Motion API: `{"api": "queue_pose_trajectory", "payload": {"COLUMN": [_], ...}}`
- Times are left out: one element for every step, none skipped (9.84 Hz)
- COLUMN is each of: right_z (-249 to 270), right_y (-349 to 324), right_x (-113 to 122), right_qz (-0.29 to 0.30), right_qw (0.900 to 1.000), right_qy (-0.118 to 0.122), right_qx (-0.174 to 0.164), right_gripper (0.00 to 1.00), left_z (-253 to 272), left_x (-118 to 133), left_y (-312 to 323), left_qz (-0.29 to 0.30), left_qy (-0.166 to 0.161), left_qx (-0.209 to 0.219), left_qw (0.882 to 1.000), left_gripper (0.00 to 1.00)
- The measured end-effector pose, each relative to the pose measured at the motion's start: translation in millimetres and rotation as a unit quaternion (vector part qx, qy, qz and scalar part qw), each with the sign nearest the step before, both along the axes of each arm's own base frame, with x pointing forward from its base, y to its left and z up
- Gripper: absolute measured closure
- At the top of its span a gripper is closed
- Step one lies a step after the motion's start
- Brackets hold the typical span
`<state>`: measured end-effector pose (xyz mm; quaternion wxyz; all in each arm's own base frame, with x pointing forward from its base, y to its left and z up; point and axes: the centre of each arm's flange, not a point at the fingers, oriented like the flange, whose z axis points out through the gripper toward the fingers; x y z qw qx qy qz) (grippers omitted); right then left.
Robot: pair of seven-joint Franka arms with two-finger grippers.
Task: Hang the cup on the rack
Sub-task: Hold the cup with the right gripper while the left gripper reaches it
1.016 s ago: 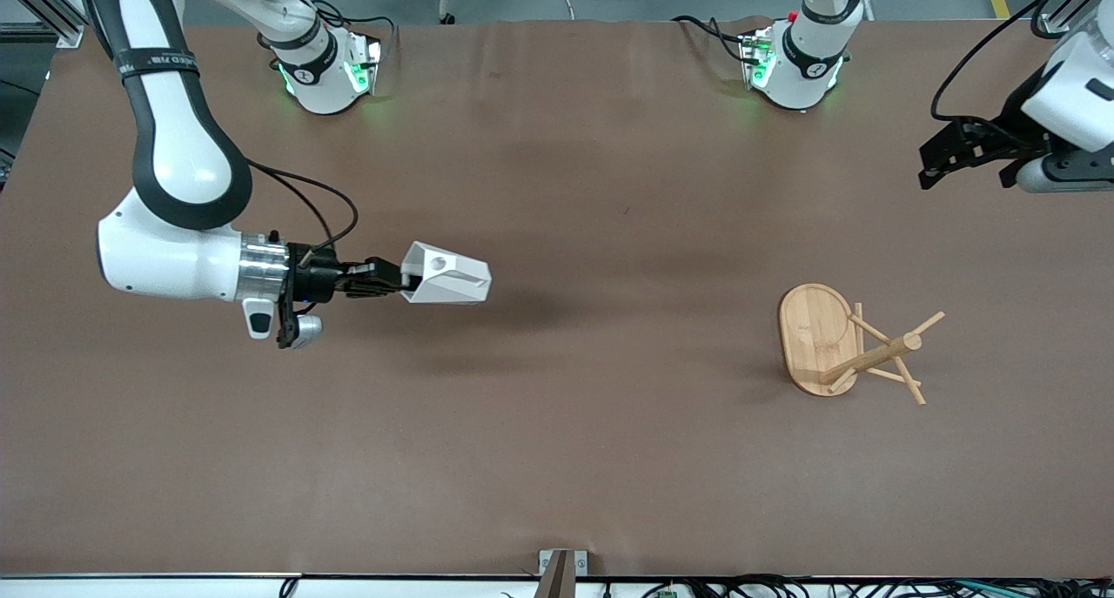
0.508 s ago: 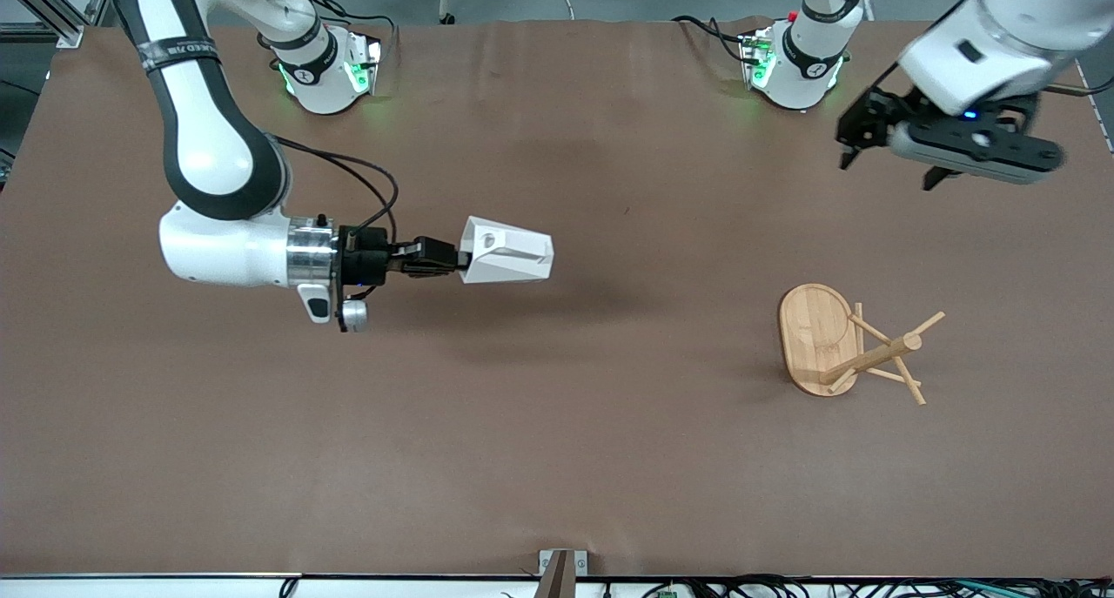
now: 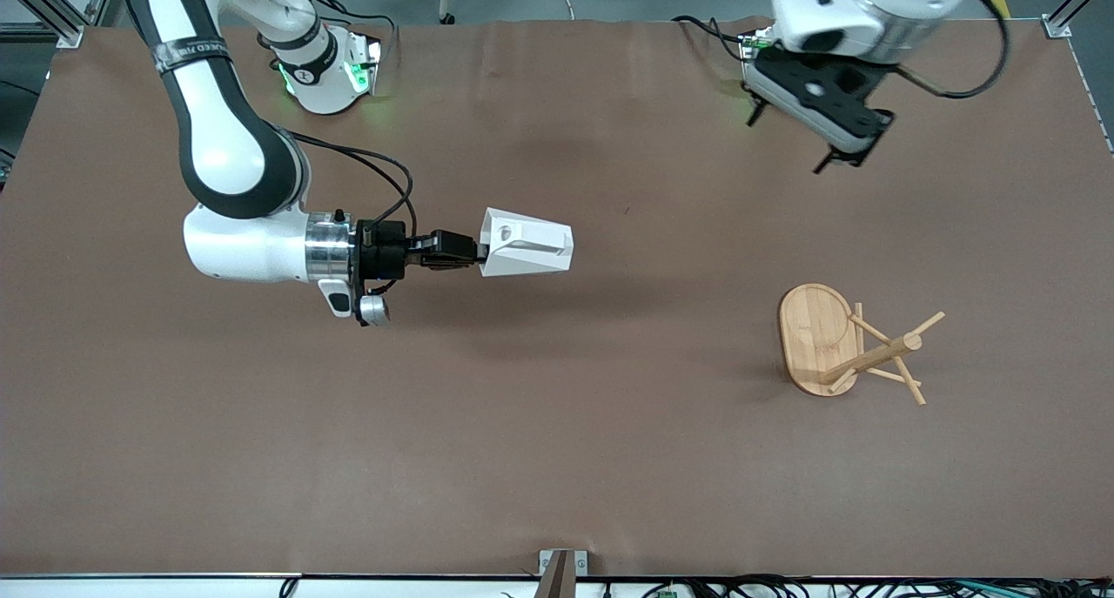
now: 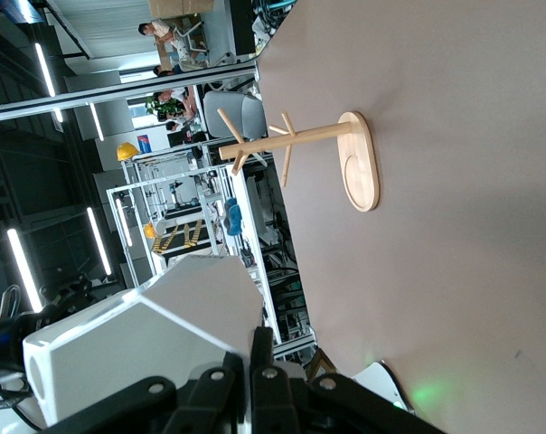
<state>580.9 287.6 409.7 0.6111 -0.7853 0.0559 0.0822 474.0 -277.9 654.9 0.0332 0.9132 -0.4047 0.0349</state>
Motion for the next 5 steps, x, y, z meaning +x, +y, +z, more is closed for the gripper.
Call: {"api": "queue_pose_trajectory", "payload": {"right_z": [0.1, 0.0, -0.3, -0.2, -0.2], "right_y": [3.9, 5.8, 6.4, 7.8, 8.8], "right_x": [-1.8, -2.7, -3.0, -3.7, -4.2], "right_qz": [0.003, 0.004, 0.005, 0.006, 0.007], "right_qw": [1.0, 1.0, 1.0, 1.0, 1.0], "right_qy": [0.001, 0.002, 0.002, 0.003, 0.003], "right_qx": [0.003, 0.004, 0.004, 0.005, 0.005], "right_gripper": [0.96, 0.96, 0.96, 0.96, 0.96], "left_z": [-1.9, -5.7, -7.6, -7.9, -8.4], "left_x": [-4.9, -6.7, -3.1, 2.0, 4.6], "left_y": [-19.7, -37.7, -46.9, -52.8, -57.2], "left_qz": [-0.04, -0.088, -0.135, -0.178, -0.209], "left_qy": [-0.011, -0.021, -0.028, -0.027, -0.026], "left_qx": [-0.006, -0.011, -0.015, -0.029, -0.042], "left_qw": [0.999, 0.996, 0.99, 0.983, 0.977], "left_gripper": [0.0, 0.0, 0.0, 0.0, 0.0]}}
